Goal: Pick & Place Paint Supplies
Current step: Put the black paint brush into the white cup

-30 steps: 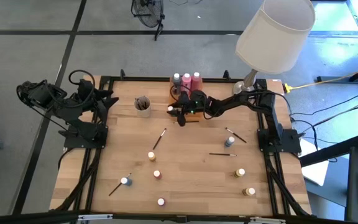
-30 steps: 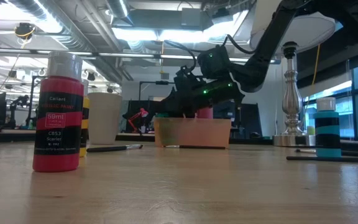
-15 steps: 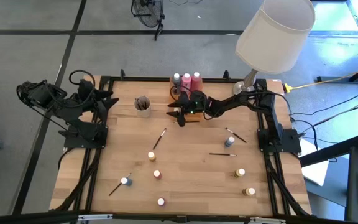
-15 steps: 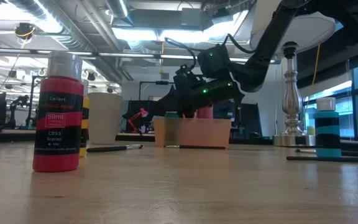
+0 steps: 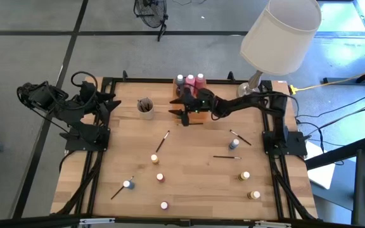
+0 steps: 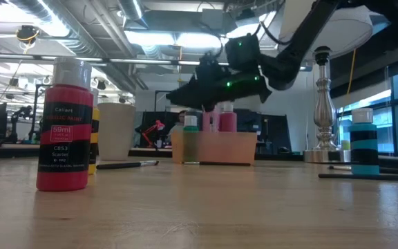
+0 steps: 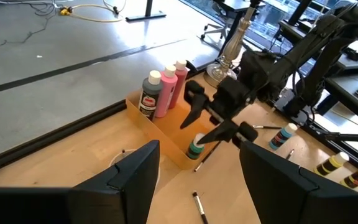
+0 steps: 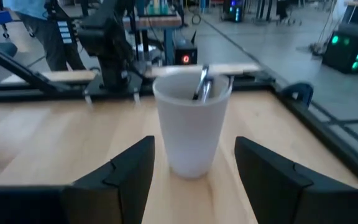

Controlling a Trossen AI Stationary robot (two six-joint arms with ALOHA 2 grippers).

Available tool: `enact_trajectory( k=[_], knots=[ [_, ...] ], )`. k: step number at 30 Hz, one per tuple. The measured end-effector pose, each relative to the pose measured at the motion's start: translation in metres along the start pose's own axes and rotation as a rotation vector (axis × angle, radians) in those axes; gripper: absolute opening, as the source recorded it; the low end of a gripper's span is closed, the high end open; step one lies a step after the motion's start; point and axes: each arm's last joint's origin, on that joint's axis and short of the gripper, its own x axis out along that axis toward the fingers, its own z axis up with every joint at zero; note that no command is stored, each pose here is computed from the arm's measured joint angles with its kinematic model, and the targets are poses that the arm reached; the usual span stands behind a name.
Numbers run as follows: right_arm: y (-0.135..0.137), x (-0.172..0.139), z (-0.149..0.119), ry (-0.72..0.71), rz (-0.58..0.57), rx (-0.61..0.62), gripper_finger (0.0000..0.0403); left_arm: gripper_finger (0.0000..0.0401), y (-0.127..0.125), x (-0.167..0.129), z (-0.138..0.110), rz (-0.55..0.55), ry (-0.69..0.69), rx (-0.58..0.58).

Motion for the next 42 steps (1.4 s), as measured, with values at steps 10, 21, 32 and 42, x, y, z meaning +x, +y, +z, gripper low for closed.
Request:
enact_trajectory(
  k=[10, 21, 32, 42],
  knots=[
    [0.012, -0.026, 0.058, -0.084, 0.015, -0.016, 0.0227, 0.0219, 0.001, 0.0, -0.002, -0.01, 0.037, 0.016],
    [0.058, -0.107, 0.147, -0.108, 0.096, -0.024, 0.0227, 0.0219, -0.004, 0.003, -0.004, -0.002, 0.051, 0.039],
    [0.105, -0.175, 0.156, 0.183, 0.204, 0.329, 0.0227, 0.0219, -0.007, 0.006, -0.004, 0.042, 0.004, 0.226],
    [0.113, -0.193, 0.112, 0.659, -0.042, 0.544, 0.0226, 0.0219, -0.008, 0.006, -0.005, 0.02, 0.034, 0.332]
  ],
)
